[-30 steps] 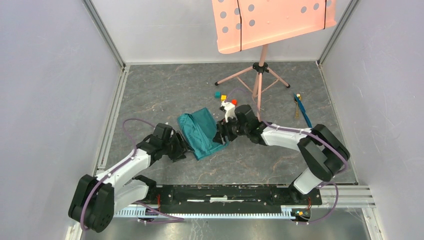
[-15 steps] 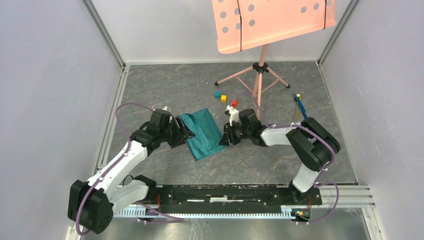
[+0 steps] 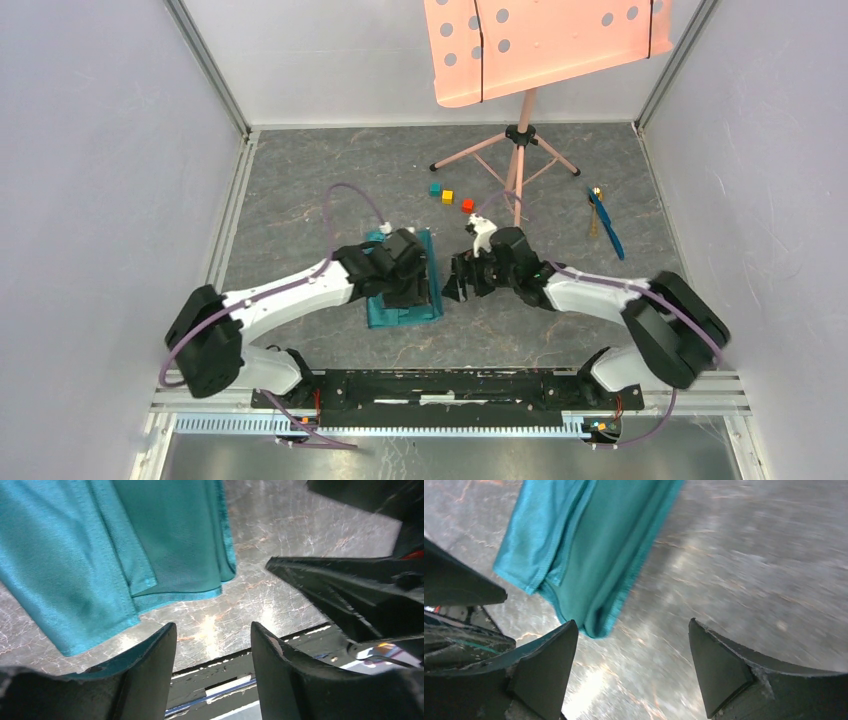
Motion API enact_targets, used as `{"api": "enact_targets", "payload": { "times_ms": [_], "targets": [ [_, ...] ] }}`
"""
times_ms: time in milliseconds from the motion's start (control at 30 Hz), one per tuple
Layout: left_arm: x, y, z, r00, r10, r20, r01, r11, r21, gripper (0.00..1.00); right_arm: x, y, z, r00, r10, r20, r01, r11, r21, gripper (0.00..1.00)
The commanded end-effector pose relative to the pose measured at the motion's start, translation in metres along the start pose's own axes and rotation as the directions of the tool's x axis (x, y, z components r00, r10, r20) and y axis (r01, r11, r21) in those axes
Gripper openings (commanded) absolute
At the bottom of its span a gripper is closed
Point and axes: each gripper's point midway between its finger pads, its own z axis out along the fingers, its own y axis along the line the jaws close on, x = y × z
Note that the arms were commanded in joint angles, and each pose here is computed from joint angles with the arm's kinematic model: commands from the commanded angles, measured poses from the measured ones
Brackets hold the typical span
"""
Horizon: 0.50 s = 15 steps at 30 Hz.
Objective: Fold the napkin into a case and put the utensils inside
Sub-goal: Pick up the 2/3-rectangle-folded napkin from the center of the board.
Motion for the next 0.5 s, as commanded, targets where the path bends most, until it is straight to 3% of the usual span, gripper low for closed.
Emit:
{"api": "enact_targets", "payload": {
  "times_ms": [0,67,467],
  "targets": [
    [-0.007,-0.012,0.001,0.995,0.083,0.057,-0.073,0.985,-0.157,0.59,0.001,-0.030,-0.037,0.997,-0.069,0.045,0.060,0.982,0.180,0.92],
    [-0.002,-0.018,0.011,0.994,0.103,0.032,-0.096,0.979,-0.178,0.57,0.001,-0.040,-0.050,0.994,-0.082,0.073,0.063,0.969,0.237,0.98],
    [0.002,-0.024,0.045,0.986,0.164,-0.023,-0.164,0.941,-0.297,0.62,0.010,-0.050,-0.074,0.986,-0.048,0.158,0.009,0.971,0.237,0.98]
  ]
}}
